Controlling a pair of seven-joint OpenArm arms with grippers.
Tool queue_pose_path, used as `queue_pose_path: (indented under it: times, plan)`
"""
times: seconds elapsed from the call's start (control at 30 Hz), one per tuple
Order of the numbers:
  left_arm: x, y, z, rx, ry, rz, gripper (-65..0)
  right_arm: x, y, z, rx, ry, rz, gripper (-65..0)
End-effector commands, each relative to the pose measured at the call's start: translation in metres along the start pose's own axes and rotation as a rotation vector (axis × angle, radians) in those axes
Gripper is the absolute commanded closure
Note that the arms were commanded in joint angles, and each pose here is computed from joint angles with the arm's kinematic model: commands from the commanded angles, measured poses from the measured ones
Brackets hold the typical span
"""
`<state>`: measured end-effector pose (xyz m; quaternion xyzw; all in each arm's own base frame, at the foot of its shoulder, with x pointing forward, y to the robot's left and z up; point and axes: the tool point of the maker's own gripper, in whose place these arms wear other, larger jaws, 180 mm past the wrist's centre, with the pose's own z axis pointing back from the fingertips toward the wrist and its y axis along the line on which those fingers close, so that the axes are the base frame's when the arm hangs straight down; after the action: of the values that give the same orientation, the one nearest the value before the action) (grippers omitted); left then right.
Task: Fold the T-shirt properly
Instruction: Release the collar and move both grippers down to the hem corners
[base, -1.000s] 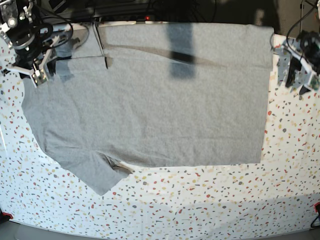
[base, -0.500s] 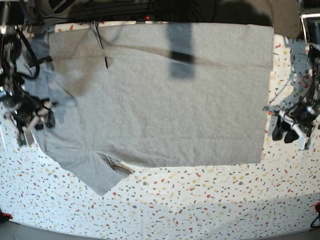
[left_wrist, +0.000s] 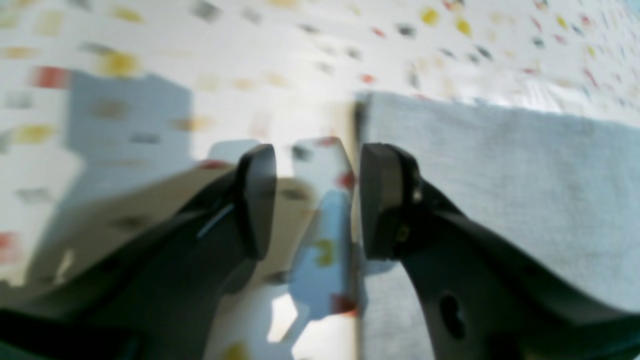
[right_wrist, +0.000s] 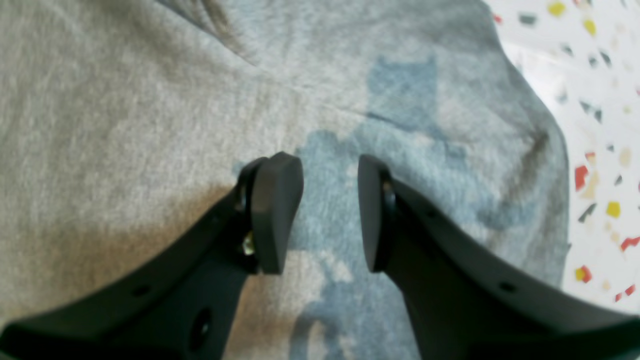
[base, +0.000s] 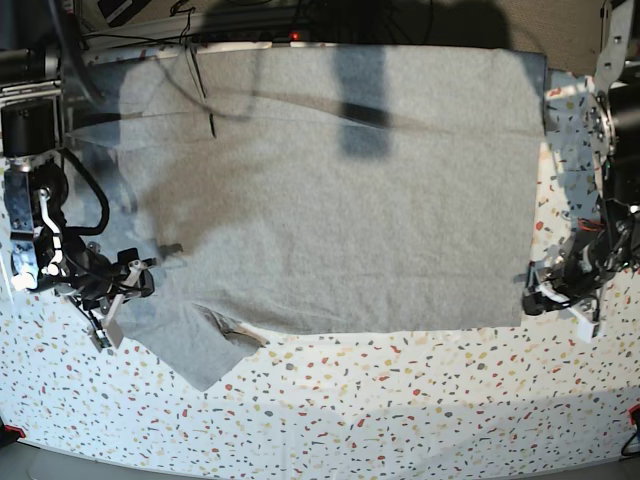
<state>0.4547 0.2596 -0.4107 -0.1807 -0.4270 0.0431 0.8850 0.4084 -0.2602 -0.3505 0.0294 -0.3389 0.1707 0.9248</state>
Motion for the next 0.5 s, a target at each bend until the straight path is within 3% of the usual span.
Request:
queue_pose_path:
  times: [0.0, 0.3, 0.47]
  plan:
    - [0.029, 0.001, 0.001, 0.0, -0.073, -0.014, -26.4, 0.025, -0.012, 0.01, -0.026, -0.052, 0.019, -23.4]
    - [-0.017, -0.03, -0.024, -0.028, 0.084, -0.167, -25.9, 0.041, -0.011, 0.011, -0.025, -0.072, 0.023, -23.4]
    - [-0.024, -0.036, -0.026, -0.038, 0.116, -0.163, -15.0, 0.042, -0.011, 0.012, -0.027, -0.073, 0.022, -23.4]
